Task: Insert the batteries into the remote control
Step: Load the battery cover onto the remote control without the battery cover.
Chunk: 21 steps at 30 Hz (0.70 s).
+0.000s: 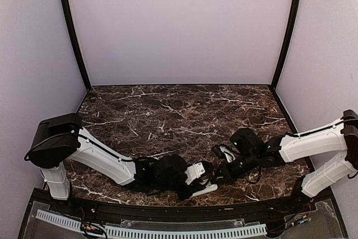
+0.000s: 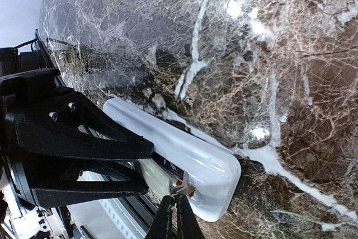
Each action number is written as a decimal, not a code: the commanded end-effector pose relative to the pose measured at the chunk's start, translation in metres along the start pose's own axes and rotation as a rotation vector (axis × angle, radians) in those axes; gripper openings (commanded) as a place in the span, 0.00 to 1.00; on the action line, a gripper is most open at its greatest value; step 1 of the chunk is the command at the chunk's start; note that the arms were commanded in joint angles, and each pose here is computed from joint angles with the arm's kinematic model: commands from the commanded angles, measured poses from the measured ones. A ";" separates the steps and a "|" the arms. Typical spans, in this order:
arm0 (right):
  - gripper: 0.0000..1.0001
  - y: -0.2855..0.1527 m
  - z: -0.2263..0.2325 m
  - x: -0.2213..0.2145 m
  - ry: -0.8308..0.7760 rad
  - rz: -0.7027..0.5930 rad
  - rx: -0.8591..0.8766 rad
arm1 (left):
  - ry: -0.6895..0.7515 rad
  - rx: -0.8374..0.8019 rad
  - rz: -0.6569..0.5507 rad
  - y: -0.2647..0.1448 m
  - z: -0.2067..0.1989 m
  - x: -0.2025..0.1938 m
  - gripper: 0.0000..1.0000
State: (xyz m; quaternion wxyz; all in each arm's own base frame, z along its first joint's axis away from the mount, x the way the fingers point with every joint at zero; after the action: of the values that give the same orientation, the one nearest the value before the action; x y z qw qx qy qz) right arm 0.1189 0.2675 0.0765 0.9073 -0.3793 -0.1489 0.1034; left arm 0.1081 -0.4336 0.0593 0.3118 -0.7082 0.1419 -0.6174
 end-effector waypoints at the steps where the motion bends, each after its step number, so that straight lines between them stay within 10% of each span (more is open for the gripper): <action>1: 0.01 0.007 0.003 -0.002 -0.013 0.008 0.036 | 0.014 -0.090 0.316 -0.007 -0.015 -0.081 0.10; 21: 0.00 0.015 -0.002 -0.009 0.006 0.032 0.042 | 0.029 -0.108 0.332 -0.007 -0.017 -0.081 0.33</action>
State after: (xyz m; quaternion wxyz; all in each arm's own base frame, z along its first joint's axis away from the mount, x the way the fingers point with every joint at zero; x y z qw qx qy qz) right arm 0.1175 0.2677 0.0682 0.9097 -0.3780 -0.1366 0.1042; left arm 0.1065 -0.4310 0.0568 0.3137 -0.6989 0.1571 -0.6232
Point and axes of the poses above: each gripper's point midway between its finger pads, its own y axis out along the fingers, its own z axis along the line the jaws close on, x = y × z, the point moved 4 cm from there along -y, back along the fingers
